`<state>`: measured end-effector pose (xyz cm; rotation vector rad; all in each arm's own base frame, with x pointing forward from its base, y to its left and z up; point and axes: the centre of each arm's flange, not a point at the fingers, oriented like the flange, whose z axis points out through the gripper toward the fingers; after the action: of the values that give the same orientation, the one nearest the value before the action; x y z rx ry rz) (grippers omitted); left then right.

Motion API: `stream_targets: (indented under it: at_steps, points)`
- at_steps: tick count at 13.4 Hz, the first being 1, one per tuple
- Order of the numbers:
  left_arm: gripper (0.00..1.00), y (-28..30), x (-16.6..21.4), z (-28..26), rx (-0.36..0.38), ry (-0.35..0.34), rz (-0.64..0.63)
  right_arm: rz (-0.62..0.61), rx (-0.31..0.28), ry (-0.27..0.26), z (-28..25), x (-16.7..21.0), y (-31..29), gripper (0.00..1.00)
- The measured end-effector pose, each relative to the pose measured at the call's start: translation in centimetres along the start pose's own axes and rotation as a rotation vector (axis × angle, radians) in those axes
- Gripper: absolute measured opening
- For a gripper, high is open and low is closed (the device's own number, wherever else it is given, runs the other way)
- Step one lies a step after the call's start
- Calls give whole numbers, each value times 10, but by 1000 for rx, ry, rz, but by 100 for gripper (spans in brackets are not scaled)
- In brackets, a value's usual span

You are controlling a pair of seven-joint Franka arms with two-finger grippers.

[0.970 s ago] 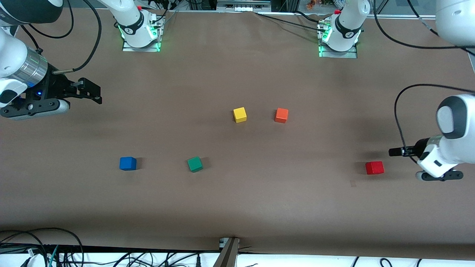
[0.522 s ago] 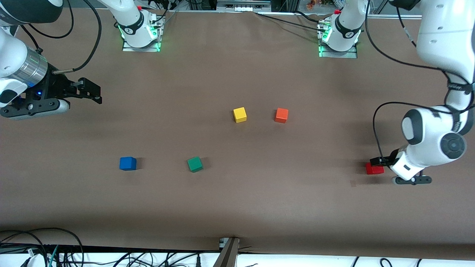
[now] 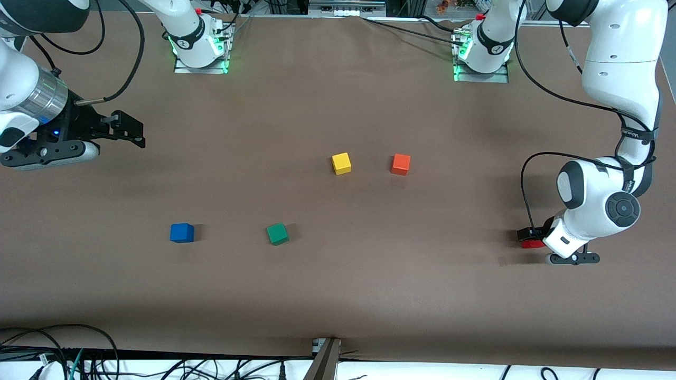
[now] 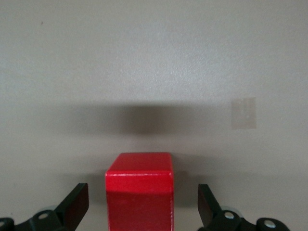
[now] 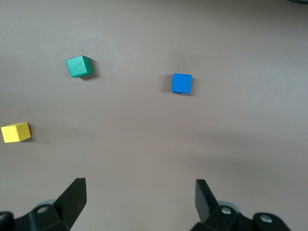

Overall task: Pass red block to right arm, stack on blue
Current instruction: 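Lower the left gripper over the red cube and close on it, then lift the red cube with the left gripper toward the table center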

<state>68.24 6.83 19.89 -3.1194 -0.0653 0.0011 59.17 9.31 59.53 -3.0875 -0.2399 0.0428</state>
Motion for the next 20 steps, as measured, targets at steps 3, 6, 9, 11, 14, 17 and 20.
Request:
stream_targets:
  at_steps: [3,6,9,11,14,17,20]
  points:
    - [84,-1,-1,3,-1,-3,-3,0,0,0,0,0,0,100]
    - [56,-2,-4,7,-1,-11,-7,0,0,-1,0,0,0,100]
    - [56,-3,-4,7,-2,-11,-9,0,0,-2,0,0,0,100]
    - [56,7,-1,0,-15,4,5,0,0,-3,0,0,0,100]
    - [56,55,8,-35,-58,65,137,-1,0,-3,0,0,0,100]
    - [56,98,13,-81,-83,134,370,-1,0,-4,0,0,0,100]
    - [56,161,8,-132,-126,213,579,-1,0,-4,0,0,0,100]
